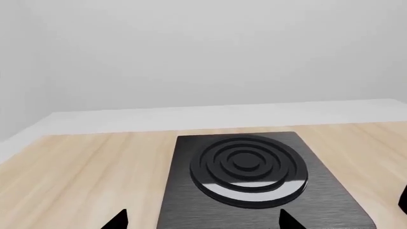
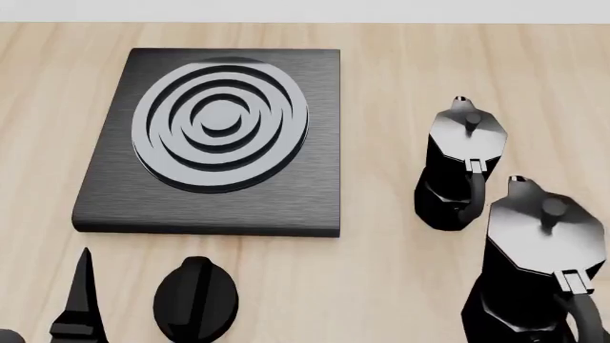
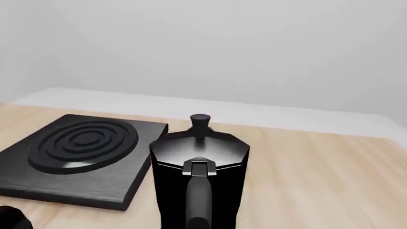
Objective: Put the right moka pot on the stove.
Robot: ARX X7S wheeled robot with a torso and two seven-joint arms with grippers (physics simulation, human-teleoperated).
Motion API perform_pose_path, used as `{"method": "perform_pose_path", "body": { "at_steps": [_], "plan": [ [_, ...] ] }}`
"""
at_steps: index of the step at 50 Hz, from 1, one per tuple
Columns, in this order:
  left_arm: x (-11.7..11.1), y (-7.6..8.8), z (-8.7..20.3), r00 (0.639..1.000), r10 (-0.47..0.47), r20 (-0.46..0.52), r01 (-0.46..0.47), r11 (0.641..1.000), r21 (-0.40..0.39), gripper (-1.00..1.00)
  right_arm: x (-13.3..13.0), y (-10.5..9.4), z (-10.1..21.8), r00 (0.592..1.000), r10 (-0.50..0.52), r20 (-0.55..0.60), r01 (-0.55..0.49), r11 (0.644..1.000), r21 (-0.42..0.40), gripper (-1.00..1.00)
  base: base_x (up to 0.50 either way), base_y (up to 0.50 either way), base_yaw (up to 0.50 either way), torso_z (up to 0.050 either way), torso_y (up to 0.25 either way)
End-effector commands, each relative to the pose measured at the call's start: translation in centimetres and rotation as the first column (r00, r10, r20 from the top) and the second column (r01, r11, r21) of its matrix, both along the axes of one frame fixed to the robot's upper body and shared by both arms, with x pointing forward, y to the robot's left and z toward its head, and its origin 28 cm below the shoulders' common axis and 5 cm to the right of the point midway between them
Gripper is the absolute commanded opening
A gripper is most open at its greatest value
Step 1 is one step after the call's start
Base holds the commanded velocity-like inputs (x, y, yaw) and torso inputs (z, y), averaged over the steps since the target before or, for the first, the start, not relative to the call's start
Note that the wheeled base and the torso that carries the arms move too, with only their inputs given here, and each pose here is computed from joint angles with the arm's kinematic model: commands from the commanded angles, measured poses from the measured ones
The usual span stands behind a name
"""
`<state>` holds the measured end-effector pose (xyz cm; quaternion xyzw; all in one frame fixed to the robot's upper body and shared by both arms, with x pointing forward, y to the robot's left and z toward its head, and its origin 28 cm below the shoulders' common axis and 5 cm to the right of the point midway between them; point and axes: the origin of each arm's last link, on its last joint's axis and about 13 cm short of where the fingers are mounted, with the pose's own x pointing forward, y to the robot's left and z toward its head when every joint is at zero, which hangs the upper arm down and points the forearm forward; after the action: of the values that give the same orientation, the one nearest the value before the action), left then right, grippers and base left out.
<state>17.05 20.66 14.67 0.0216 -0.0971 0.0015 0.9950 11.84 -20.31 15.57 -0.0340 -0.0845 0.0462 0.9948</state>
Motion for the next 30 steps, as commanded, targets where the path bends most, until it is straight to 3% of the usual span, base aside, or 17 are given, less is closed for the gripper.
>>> {"method": "perform_pose_path", "body": {
  "at_steps": [1,19,30],
  "plan": [
    [0.0,0.0,0.0,1.0,0.002,-0.001,-0.002,1.0,0.001,1.0,-0.3,1.4,0.4,0.996,0.077,0.034,-0.076,0.997,-0.025,-1.0,0.0,0.0,0.0,0.0,0.0],
    [0.0,0.0,0.0,1.0,-0.001,0.0,0.001,1.0,-0.006,1.0,1.0,3.3,1.6,0.981,0.184,0.06,-0.182,0.982,-0.047,-1.0,0.0,0.0,0.0,0.0,0.001],
    [0.0,0.1,0.0,1.0,-0.006,0.0,0.006,1.0,-0.011,1.0,2.9,4.2,4.0,0.97,0.23,0.073,-0.225,0.972,-0.069,-1.0,0.0,0.0,0.0,0.0,0.0]
  ]
}}
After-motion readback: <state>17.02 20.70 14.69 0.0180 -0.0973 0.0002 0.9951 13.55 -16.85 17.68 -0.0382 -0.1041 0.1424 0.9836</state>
